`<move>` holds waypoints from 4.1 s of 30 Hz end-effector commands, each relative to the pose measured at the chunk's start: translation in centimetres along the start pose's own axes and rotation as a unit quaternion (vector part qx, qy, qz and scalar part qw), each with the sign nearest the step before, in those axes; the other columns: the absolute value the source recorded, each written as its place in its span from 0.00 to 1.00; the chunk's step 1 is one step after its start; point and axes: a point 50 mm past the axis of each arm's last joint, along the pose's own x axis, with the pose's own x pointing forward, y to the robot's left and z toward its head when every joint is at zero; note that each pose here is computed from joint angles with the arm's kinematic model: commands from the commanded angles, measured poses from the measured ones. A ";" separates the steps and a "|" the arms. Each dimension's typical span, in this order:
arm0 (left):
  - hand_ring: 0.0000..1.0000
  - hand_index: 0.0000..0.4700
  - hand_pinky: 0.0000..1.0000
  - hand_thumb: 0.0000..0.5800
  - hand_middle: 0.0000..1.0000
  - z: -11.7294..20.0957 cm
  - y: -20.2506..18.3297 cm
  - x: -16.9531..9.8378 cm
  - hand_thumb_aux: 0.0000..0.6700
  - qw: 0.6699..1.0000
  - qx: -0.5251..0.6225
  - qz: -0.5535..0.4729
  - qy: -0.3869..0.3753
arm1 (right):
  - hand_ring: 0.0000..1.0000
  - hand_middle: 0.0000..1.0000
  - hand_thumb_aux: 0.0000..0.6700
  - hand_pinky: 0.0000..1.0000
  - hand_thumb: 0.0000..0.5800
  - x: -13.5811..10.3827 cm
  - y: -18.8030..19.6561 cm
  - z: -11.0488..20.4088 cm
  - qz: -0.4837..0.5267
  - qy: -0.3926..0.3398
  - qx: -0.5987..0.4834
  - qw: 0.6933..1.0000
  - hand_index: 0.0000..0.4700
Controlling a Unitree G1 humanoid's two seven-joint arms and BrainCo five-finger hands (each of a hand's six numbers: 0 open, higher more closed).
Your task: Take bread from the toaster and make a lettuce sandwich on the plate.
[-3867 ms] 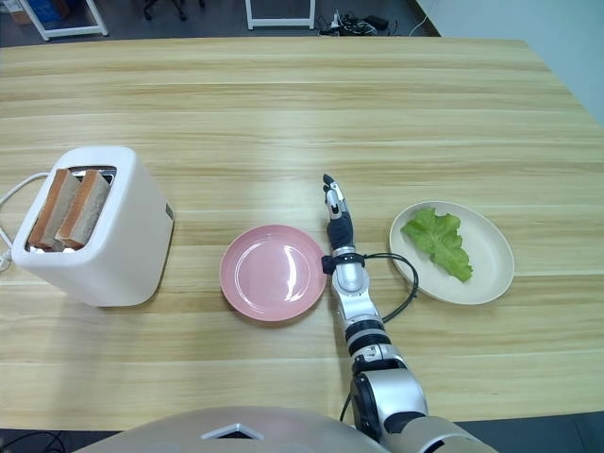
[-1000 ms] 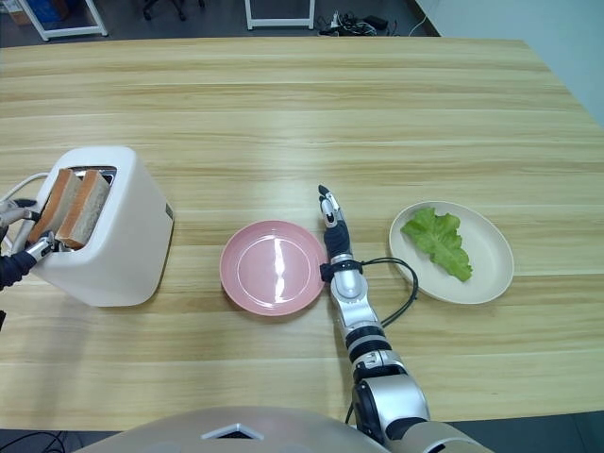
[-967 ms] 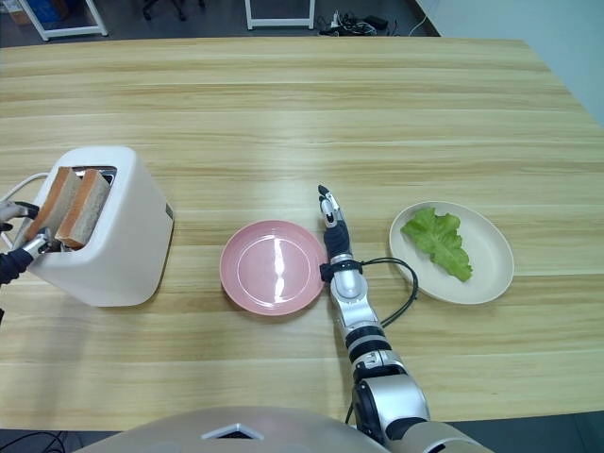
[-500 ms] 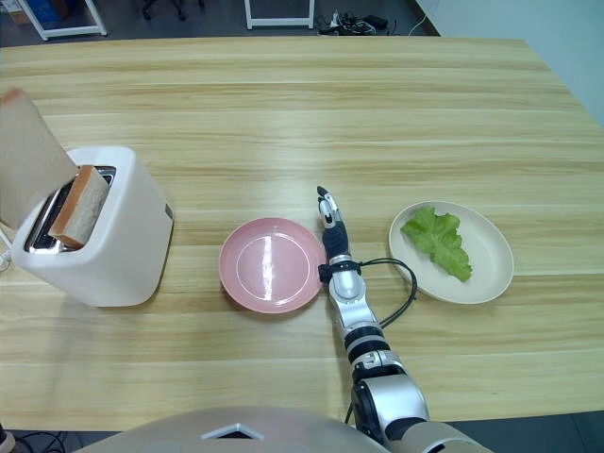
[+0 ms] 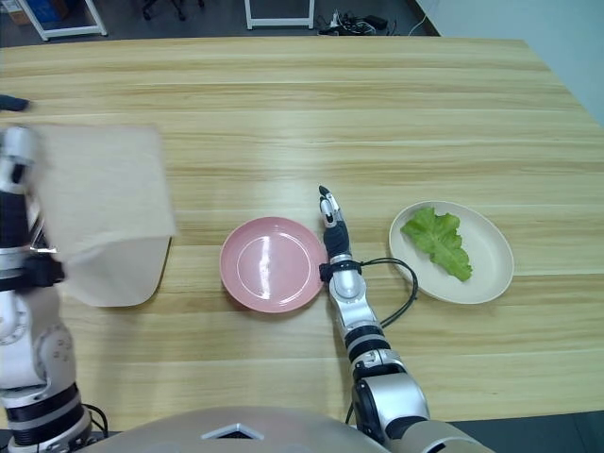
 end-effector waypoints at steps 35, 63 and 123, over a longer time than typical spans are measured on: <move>1.00 1.00 1.00 1.00 1.00 -15.1 -10.2 -1.5 1.00 0.955 0.034 -0.082 0.282 | 0.00 0.00 0.00 0.00 0.00 -1.0 -2.5 2.2 -0.056 -0.042 0.006 0.998 0.00; 0.00 0.00 0.00 0.00 0.00 -9.6 -7.6 -1.2 0.00 0.987 -0.031 -0.023 0.157 | 0.00 0.00 0.00 0.00 0.00 -3.6 -6.3 12.8 -0.090 -0.293 -0.150 0.940 0.00; 0.00 0.00 0.00 0.00 0.00 -13.6 -8.3 -3.3 0.00 0.968 -0.096 0.035 0.230 | 0.00 0.00 1.00 0.00 1.00 -1.0 -7.7 11.0 -0.054 -0.198 -0.630 0.749 1.00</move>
